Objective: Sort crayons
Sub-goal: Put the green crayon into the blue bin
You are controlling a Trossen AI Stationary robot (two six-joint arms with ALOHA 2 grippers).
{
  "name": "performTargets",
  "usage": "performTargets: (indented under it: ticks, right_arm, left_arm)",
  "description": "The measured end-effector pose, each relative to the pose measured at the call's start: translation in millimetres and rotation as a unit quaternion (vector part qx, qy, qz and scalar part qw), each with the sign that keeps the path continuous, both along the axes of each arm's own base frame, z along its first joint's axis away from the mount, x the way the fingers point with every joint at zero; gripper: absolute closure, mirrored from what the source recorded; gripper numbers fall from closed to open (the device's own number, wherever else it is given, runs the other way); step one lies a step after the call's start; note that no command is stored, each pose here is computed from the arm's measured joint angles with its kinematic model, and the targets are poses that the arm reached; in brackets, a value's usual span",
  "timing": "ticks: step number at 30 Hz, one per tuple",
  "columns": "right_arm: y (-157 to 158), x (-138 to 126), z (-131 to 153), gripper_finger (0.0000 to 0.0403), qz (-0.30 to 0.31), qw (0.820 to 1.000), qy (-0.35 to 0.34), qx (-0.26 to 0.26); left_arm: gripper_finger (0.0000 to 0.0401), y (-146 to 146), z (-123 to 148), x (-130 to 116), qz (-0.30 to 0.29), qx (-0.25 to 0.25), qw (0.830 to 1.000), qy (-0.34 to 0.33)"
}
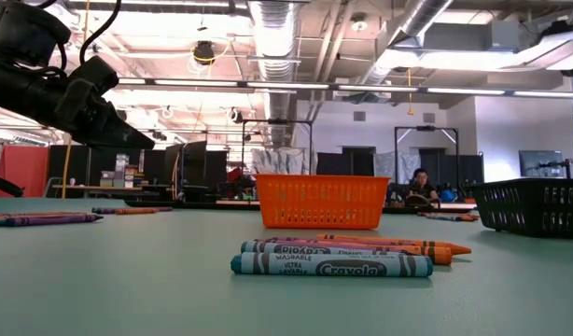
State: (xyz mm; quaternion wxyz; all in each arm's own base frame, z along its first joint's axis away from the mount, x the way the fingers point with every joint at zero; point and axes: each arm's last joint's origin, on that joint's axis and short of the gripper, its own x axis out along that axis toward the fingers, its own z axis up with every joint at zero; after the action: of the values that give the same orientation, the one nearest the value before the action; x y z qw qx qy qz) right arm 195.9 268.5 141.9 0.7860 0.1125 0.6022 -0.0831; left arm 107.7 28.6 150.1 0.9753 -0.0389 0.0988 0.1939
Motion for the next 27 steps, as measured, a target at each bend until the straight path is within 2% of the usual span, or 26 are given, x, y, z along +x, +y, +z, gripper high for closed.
performTargets:
  ticks: [5, 12, 21, 27]
  right_arm:
    - [1, 0, 3, 0.0287, 0.0, 1.0, -0.001, 0.005]
    - [4, 1, 28, 0.0287, -0.013, 0.999, -0.011, 0.046]
    - [4, -21, 26, 0.0287, -0.075, 0.995, 0.044, 0.04]
    - [8, -31, 26, 0.0287, -0.096, 0.993, 0.049, 0.041]
  left_arm:
    - [0.0384, 0, 0, 0, 0.0, 0.0, 1.0, 0.0]
    - [0.0384, 0, 0, 0, 0.0, 0.0, 1.0, 0.0]
    - [0.0384, 0, 0, 0, 0.0, 0.0, 1.0, 0.0]
    - [0.0384, 0, 0, 0, 0.0, 0.0, 1.0, 0.0]
